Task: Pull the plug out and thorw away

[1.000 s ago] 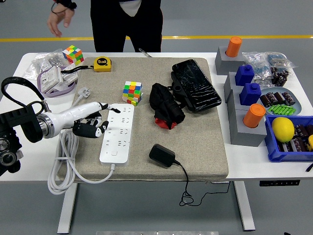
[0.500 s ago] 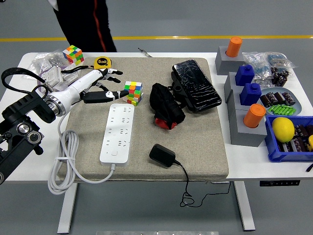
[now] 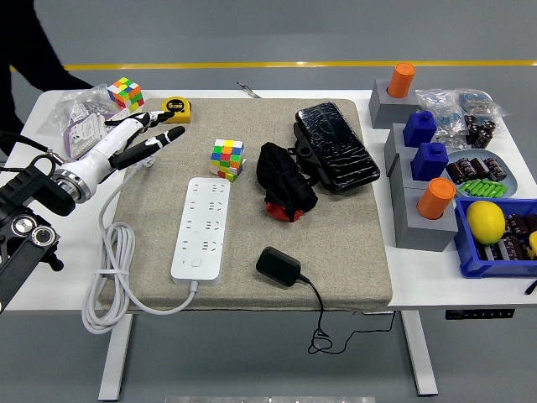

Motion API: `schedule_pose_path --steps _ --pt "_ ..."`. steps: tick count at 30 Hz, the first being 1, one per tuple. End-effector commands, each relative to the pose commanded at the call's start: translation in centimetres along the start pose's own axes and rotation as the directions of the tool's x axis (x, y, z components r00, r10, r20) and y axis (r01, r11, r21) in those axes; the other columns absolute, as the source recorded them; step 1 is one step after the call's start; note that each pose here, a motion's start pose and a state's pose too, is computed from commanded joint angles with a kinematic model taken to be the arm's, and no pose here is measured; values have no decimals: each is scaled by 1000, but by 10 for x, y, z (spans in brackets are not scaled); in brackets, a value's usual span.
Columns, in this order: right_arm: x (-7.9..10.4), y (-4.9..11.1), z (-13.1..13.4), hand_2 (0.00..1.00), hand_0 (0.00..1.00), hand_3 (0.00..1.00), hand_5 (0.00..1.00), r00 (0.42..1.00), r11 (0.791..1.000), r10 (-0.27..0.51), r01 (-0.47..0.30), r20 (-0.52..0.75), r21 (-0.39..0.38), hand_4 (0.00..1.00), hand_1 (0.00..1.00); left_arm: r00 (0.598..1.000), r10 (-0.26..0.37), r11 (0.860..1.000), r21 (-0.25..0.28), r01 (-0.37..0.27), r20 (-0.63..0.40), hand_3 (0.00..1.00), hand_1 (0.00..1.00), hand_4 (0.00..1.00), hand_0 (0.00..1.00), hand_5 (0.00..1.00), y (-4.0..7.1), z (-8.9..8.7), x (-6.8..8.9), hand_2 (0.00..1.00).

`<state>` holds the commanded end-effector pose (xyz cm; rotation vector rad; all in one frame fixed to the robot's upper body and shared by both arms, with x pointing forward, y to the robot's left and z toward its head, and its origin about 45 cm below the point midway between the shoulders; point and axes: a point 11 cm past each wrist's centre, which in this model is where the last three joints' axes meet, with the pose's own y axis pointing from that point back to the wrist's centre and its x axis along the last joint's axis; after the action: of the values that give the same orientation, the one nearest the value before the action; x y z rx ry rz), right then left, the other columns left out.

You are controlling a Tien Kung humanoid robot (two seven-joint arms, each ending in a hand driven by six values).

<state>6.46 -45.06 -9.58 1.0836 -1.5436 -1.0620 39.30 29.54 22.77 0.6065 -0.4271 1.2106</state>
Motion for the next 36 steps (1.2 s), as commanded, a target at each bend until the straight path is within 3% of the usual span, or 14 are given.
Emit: schedule_pose_path --steps 12,29,36 --pt "1 0 3 687 640 607 486 1000 1000 5 -5 8 -8 998 677 999 24 1000 16 -24 -27 948 998 998 971 998 1 -4 8 991" --pt "4 0 1 687 641 607 486 1000 1000 10 -9 18 -8 998 677 997 80 997 25 -79 -20 950 998 998 932 998 5 -7 33 995" --pt "5 0 -2 687 641 608 486 1000 1000 11 -11 23 -2 998 678 996 73 997 0 -73 -43 945 997 998 913 998 9 -5 28 991"
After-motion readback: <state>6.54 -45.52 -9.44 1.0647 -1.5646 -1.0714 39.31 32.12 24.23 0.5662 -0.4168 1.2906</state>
